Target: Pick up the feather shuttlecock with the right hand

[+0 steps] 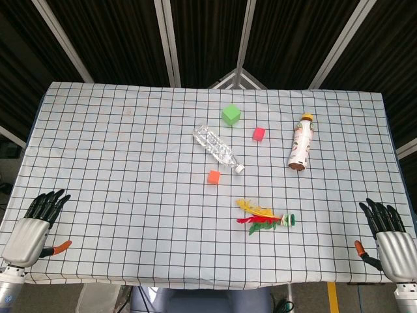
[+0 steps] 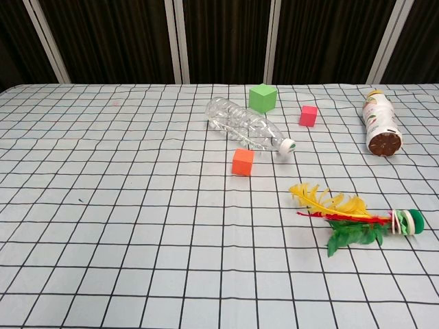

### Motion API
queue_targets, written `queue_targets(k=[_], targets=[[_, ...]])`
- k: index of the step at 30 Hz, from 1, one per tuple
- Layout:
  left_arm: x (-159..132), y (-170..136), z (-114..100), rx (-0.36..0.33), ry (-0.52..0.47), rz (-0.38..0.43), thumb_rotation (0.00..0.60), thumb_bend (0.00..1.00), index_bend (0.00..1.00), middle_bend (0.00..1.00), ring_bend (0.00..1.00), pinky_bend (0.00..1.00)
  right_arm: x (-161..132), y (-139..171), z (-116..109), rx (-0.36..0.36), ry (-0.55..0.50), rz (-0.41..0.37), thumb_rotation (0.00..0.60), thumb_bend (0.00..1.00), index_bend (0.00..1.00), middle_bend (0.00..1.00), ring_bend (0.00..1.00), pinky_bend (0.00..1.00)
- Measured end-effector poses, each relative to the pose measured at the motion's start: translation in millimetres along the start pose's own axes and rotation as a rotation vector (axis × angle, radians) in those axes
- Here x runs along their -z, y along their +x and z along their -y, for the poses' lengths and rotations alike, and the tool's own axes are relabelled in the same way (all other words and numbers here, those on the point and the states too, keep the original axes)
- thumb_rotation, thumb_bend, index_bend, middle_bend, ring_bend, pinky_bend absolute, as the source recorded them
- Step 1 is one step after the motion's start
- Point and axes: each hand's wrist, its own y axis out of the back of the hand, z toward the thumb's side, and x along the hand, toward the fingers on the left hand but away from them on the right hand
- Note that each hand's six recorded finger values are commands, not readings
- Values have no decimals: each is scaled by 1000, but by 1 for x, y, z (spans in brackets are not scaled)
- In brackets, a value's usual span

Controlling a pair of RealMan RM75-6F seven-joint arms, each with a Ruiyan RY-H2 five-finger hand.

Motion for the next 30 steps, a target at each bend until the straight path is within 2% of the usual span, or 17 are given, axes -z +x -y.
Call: queue_targets(k=[11,15,17,21,30], targets=[[0,0,-1,-2,-4,-1,600,0,0,0,0,0,-5,0,1,-4,-24,-15,600,413,7,0,0,0],[0,0,-1,-2,-6,-1,600,0,0,0,0,0,-18,-5,1,-1,-85,-49,600,408,149,0,0,0],[0,0,-1,-2,-7,0,600,0,0,0,0,0,-28,-11,2,-4,-123,-73,600,407,246,18,0,0],[0,0,-1,-4,-10,0,600,0,0,0,0,0,-50,-26,7,-22,-177,-120,600,406,364,115,0,0],[1,1,-1,0,-12,-2,600,0,0,0,0,0,-124,-59,38,-91,-234,-244,600,406,408,153,0,0]])
